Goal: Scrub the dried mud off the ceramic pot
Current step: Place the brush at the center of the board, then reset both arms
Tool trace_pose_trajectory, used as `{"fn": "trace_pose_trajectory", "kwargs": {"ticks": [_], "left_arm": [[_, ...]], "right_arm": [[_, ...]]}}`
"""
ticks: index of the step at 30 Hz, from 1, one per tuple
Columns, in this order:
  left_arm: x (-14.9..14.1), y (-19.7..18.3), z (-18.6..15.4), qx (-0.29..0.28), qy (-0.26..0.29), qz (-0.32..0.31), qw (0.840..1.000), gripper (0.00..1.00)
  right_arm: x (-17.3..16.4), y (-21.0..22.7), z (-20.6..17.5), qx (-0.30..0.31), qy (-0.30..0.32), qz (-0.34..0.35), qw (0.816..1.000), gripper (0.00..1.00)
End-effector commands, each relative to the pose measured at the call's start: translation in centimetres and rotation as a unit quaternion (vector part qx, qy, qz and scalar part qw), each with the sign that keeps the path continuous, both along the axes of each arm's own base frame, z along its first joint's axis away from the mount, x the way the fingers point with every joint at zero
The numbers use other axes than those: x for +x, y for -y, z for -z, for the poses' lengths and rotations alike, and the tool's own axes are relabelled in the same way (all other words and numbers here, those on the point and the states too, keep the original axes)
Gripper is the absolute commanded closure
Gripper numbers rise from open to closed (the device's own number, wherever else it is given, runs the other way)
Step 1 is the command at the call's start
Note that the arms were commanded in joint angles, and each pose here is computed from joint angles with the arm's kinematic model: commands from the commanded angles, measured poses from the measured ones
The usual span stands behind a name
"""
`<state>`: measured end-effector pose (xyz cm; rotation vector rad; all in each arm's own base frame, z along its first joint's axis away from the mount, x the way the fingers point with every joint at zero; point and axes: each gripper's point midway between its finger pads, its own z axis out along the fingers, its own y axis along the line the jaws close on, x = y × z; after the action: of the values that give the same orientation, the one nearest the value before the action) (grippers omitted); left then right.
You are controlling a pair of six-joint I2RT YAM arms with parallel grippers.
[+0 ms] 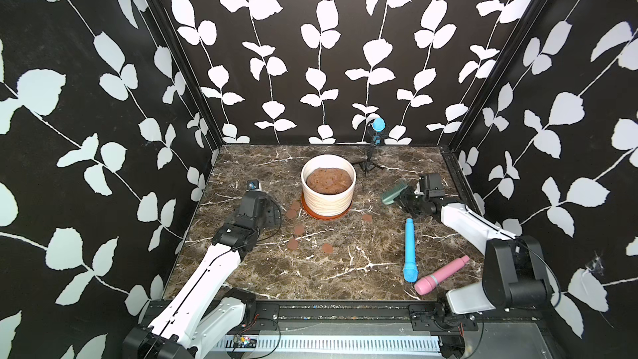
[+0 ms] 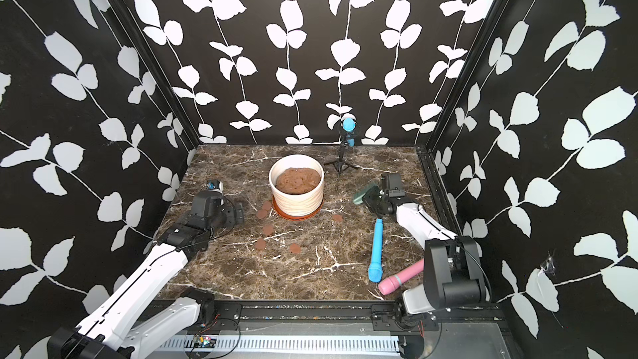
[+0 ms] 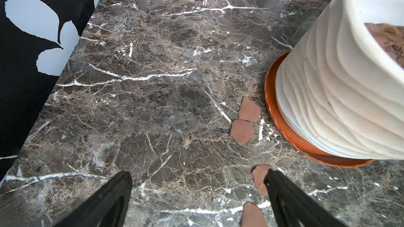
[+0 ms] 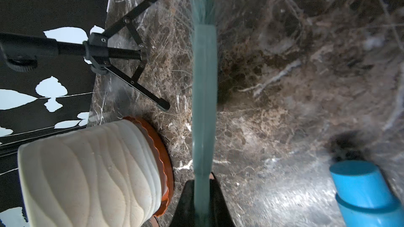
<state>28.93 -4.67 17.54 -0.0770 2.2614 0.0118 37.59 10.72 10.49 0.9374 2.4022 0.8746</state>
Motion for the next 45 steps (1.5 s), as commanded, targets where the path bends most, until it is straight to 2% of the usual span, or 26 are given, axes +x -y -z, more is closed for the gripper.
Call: {"fn": "trace_pose_trajectory", "kwargs": {"ticks": [1,3,4,6,7,8,10,11,12,13,16,17,20,21,23,24,26,27,29,33,37,39,42,45], "left_arm": [[0.0,-0.4,-0.2,0.009,0.016,0.002,1.0,0.01],[-0.1,0.0,-0.1,0.012,0.017,0.018,1.0,0.01],[-0.1,0.5,0.0,0.017,0.02,0.041,0.999,0.01],[-0.2,2.1,-0.5,0.035,0.032,0.116,0.992,0.02],[-0.3,2.6,-0.7,0.045,0.037,0.142,0.988,0.02],[-0.3,2.5,-0.8,0.054,0.04,0.148,0.987,0.01],[-0.3,1.5,-1.0,0.061,0.044,0.118,0.99,0.02],[-0.2,1.2,-1.3,0.062,0.05,0.107,0.991,0.02],[-0.1,1.0,-1.7,0.06,0.055,0.1,0.992,0.02],[0.1,1.3,-2.0,0.064,0.062,0.111,0.99,0.02],[-0.2,4.6,-2.6,0.093,0.075,0.245,0.962,0.01],[-0.2,4.8,-2.8,0.095,0.078,0.256,0.959,0.01],[1.7,3.3,-3.4,0.084,0.131,0.174,0.972,0.01],[2.3,2.8,-3.5,0.084,0.158,0.151,0.972,0.01],[2.9,2.8,-3.2,0.094,0.189,0.147,0.966,0.01],[3.2,2.7,-2.9,0.106,0.196,0.146,0.964,0.01],[4.1,1.1,-1.9,0.131,0.194,0.103,0.967,0.02],[4.5,0.2,-1.3,0.138,0.19,0.078,0.969,0.02],[5.2,-0.5,0.3,0.138,0.17,0.068,0.973,0.01],[6.5,-1.4,2.9,0.155,0.17,0.059,0.971,0.02],[7.2,-3.4,4.1,0.18,0.206,-0.003,0.962,0.02],[7.9,-2.7,4.3,0.187,0.205,0.022,0.96,0.02],[9.1,-2.1,4.8,0.16,0.211,0.052,0.963,0.02],[10.0,-1.8,5.8,0.148,0.215,0.074,0.962,0.01]], "right_arm": [[2.4,1.0,0.2,0.011,0.014,0.044,0.999,0.99],[3.3,1.3,0.7,0.015,0.012,0.049,0.999,0.86],[3.8,1.2,1.2,0.018,0.01,0.043,0.999,0.75],[4.6,1.3,1.2,0.027,0.021,0.027,0.999,0.56],[4.8,1.7,0.8,0.024,0.026,0.021,0.999,0.49],[4.8,2.4,0.4,0.015,0.029,0.018,0.999,0.45],[4.3,4.2,-0.4,-0.02,0.023,0.007,1.0,0.37],[4.0,5.0,-0.6,-0.044,0.014,-0.003,0.999,0.29],[3.3,5.9,-1.5,-0.071,0.009,-0.01,0.997,0.13],[2.6,6.8,-2.1,-0.102,0.0,-0.013,0.995,0.02],[0.5,9.4,-4.0,-0.19,-0.009,-0.006,0.982,0.0],[0.1,10.2,-4.9,-0.214,0.005,0.004,0.977,0.0],[-1.5,12.6,-7.5,-0.282,0.058,0.045,0.957,0.0],[-2.3,13.6,-8.1,-0.312,0.078,0.059,0.945,0.0],[-3.3,14.8,-8.7,-0.35,0.095,0.075,0.929,0.0],[-3.9,15.5,-8.9,-0.372,0.1,0.083,0.919,0.0],[-4.8,16.4,-8.6,-0.415,0.107,0.082,0.9,0.0],[-4.9,16.7,-8.2,-0.441,0.114,0.071,0.887,0.0],[-4.6,16.5,-6.7,-0.481,0.128,0.034,0.867,0.0],[-3.6,15.1,-3.5,-0.497,0.154,-0.034,0.853,0.0],[-2.5,15.9,-1.4,-0.508,0.159,-0.003,0.847,0.0],[-1.4,14.9,-1.3,-0.502,0.2,-0.013,0.841,0.0],[0.3,13.0,-0.8,-0.494,0.257,-0.058,0.828,0.0],[1.8,12.1,-0.6,-0.506,0.275,-0.093,0.812,0.0]]}}
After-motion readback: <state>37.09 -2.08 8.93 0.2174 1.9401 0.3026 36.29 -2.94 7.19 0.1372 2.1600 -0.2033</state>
